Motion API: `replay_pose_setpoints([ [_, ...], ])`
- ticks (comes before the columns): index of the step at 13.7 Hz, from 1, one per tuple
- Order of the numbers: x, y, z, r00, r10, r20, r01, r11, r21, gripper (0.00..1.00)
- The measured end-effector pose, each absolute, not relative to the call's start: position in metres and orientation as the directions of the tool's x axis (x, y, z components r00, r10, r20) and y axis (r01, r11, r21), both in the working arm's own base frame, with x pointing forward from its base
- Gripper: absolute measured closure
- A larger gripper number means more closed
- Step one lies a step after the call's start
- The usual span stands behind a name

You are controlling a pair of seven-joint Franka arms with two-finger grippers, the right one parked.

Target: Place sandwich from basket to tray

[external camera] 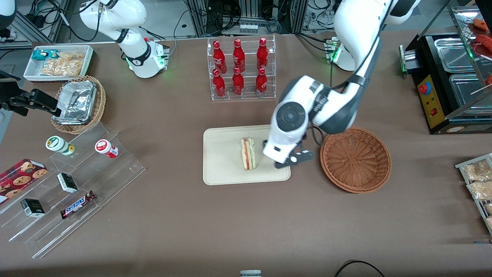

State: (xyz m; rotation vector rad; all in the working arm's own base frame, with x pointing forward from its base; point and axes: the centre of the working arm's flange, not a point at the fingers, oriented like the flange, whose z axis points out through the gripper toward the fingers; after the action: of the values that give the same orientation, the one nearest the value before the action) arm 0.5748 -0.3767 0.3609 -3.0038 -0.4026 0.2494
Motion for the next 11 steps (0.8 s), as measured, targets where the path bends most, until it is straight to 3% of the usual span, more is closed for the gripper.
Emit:
replay_pose_setpoints([
  [5,0.600,-0.263,0.378,0.965,0.194,-0.178,0.177,-0.978,-0.108,0.00],
  [11,0.585,-0.177,0.429,0.973,0.124,-0.192,0.111,-0.991,-0.075,0.00],
])
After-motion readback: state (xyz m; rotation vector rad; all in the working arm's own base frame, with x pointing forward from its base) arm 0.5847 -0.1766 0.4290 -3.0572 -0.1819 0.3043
